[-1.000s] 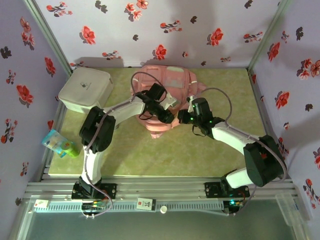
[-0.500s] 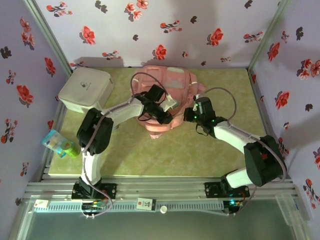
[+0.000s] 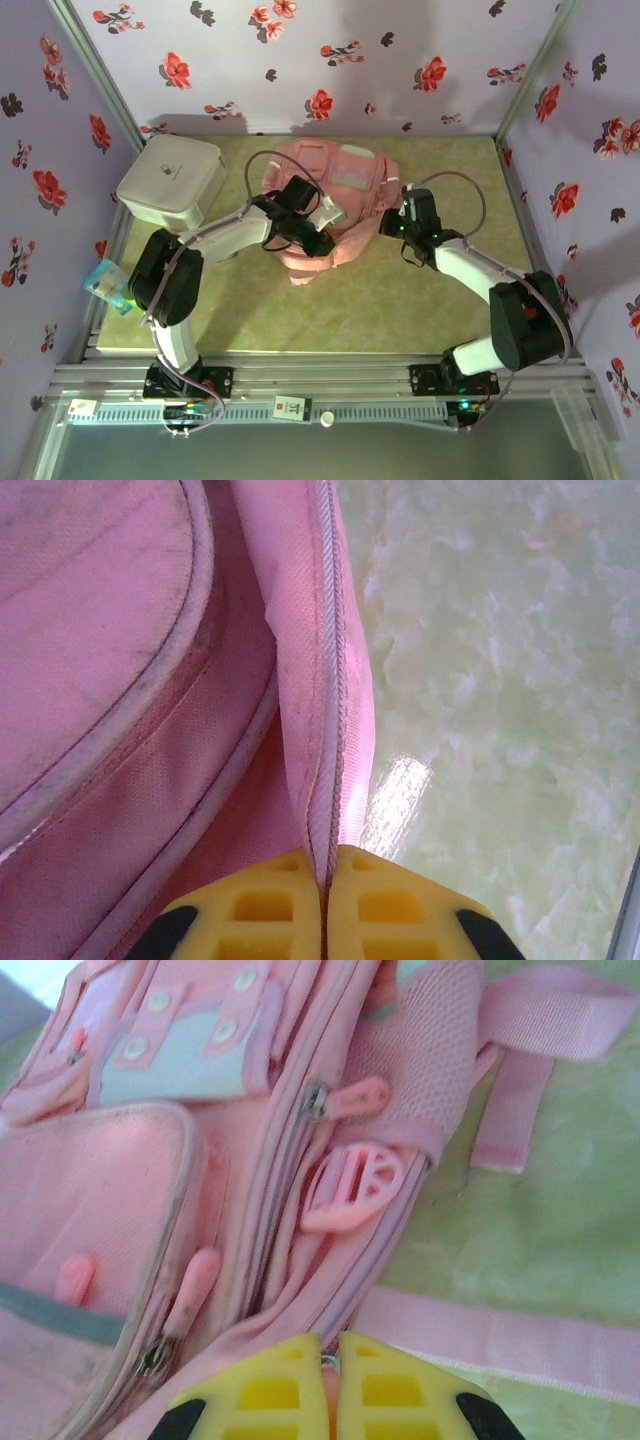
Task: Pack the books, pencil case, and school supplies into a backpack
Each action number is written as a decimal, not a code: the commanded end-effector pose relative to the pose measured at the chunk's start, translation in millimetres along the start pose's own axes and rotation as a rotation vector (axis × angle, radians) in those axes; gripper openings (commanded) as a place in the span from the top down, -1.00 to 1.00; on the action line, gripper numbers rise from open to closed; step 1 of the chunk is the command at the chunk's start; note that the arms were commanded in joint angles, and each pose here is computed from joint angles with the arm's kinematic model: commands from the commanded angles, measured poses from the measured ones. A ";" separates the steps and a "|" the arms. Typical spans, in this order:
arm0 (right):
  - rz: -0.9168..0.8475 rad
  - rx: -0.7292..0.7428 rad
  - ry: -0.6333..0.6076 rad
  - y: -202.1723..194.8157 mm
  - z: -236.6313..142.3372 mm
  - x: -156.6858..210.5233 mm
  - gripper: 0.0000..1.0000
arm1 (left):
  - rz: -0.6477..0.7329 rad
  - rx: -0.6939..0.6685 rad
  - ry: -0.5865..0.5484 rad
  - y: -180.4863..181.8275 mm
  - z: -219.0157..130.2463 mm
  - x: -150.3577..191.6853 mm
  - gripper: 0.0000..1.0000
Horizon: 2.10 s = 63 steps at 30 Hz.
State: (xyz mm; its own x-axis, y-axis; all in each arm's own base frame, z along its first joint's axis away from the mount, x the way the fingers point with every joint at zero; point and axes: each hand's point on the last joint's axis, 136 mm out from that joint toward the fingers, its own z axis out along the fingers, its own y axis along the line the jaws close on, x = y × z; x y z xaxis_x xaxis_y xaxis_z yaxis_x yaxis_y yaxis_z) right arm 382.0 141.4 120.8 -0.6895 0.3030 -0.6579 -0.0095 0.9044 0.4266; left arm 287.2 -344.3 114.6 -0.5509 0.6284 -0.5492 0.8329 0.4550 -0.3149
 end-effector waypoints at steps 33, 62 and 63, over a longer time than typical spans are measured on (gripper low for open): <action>0.145 0.139 -0.024 -53.8 -28.8 -9.9 -0.42 | 0.179 -0.422 0.079 37.1 -29.2 -23.3 -0.32; 0.175 0.087 -0.029 -41.9 -31.8 -16.4 -0.47 | 0.520 -0.415 0.240 61.5 23.1 -20.3 -0.04; 0.176 0.086 -0.030 -41.4 -31.9 -16.7 -0.47 | 0.523 -0.421 0.229 61.0 20.8 -22.8 0.04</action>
State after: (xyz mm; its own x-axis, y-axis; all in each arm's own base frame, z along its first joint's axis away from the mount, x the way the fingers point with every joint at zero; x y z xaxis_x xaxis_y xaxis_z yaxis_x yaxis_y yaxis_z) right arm 370.1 87.5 124.8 -0.6639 0.4484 -0.5985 0.1744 0.8711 0.4591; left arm 345.2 -340.8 90.0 -0.1525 0.9175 -0.3673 0.9295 0.2594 0.2620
